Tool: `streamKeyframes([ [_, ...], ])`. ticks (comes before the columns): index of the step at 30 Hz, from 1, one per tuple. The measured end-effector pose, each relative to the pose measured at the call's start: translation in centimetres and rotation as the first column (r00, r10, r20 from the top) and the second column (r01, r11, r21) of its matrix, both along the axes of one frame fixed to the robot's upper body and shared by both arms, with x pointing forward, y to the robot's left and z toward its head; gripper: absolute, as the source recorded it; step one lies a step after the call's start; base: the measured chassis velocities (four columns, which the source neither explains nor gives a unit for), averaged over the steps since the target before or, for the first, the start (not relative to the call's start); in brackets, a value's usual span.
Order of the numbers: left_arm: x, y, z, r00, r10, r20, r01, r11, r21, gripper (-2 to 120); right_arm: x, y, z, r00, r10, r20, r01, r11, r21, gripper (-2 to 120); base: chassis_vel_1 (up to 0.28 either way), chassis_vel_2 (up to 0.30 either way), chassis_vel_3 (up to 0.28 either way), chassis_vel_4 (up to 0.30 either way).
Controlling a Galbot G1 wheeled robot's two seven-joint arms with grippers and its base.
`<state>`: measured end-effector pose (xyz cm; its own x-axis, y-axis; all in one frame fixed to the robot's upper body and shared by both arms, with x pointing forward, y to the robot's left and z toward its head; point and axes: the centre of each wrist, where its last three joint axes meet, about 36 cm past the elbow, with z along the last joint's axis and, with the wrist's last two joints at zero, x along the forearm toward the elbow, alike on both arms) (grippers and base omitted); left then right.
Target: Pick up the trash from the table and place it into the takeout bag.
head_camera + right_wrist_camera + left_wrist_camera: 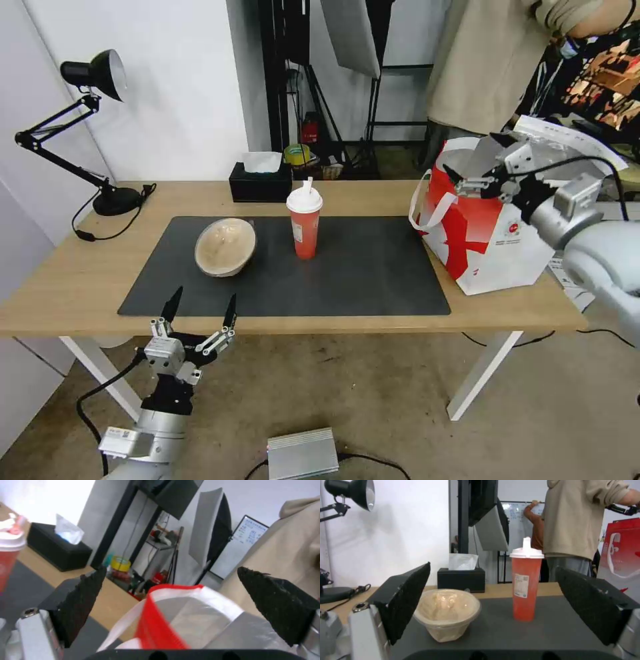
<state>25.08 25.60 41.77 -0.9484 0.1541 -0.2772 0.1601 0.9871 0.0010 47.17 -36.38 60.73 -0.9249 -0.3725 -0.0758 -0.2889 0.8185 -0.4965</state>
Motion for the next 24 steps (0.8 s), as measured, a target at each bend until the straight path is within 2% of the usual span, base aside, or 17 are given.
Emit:
streamKeyframes([
  [24, -0.1, 0.2, 0.1, 0.999, 0.041, 0.003, -0.041, 0.999, 0.000, 100, -3.8, 3.7, -7.3, 0.996, 0.022, 0.083, -0.035, 0.987, 0.156, 100, 0.000, 0.000, 0.000, 0.000],
])
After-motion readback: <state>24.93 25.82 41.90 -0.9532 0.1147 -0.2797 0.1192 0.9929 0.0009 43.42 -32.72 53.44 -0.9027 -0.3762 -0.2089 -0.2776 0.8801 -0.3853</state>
